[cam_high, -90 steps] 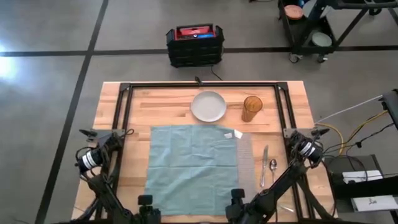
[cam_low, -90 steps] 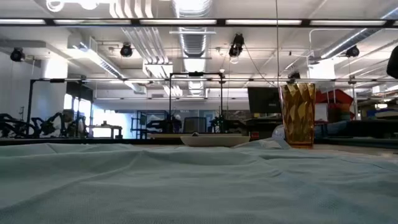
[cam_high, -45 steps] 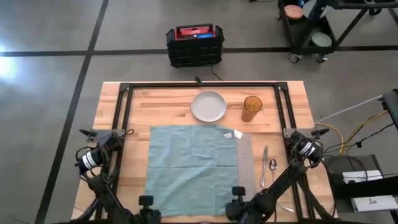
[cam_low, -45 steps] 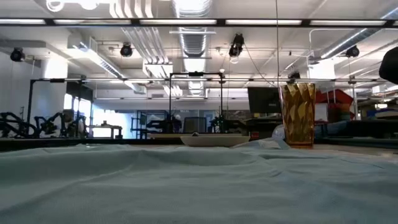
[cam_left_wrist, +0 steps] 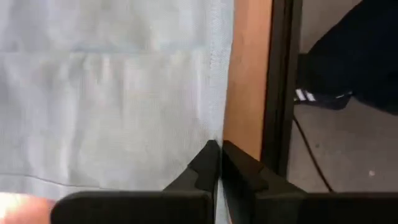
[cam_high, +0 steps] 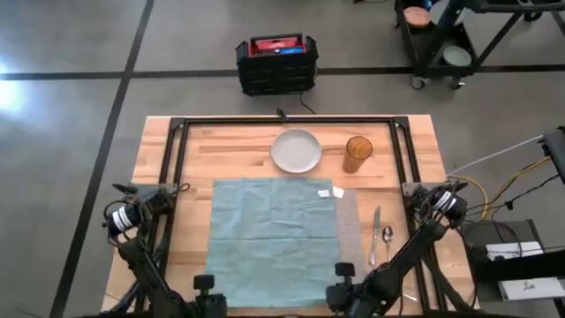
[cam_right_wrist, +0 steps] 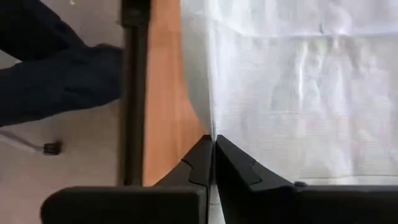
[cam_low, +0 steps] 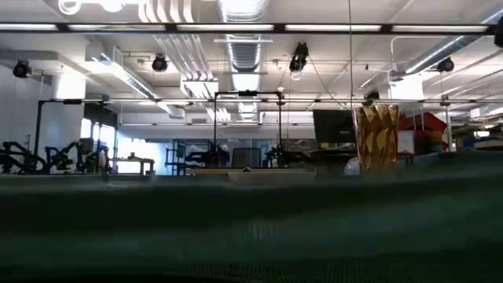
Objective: Set table place
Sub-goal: Fold the table napkin
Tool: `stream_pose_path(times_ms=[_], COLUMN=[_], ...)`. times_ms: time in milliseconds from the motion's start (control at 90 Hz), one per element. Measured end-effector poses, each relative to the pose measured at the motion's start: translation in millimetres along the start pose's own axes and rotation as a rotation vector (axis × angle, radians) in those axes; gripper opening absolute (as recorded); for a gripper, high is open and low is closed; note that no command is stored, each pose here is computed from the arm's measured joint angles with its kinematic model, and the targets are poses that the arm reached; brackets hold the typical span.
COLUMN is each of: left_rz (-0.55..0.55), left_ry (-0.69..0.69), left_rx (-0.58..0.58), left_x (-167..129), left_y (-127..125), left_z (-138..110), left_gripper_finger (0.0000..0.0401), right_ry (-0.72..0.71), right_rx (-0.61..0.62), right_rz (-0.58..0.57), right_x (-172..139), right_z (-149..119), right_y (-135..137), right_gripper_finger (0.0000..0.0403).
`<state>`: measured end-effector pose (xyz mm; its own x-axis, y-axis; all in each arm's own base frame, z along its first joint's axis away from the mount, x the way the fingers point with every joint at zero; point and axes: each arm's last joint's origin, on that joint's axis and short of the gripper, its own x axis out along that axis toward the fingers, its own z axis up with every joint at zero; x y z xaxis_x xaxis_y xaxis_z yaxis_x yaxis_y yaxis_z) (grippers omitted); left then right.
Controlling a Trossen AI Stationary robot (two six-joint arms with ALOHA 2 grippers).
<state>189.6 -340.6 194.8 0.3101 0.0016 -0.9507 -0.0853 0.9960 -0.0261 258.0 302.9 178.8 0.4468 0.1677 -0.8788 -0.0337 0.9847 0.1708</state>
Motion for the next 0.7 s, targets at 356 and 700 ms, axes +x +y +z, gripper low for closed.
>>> stream_pose_path(times_ms=[356, 700], left_rz=[-0.049, 0.213], left_ry=[-0.07, -0.15], left_rx=[-0.084, -0.102], left_x=[-18.1, -40.6], left_y=[0.9, 57.4], left_z=[3.5, 34.9], left_gripper_finger=[0.0, 0.0], right_ry=[0.0, 0.004], right_rx=[0.012, 0.058], right_rz=[0.038, -0.181], right_x=[-11.2, -41.7], right_z=[-8.5, 23.6], right_y=[10.2, -45.5], right_gripper_finger=[0.0, 0.0])
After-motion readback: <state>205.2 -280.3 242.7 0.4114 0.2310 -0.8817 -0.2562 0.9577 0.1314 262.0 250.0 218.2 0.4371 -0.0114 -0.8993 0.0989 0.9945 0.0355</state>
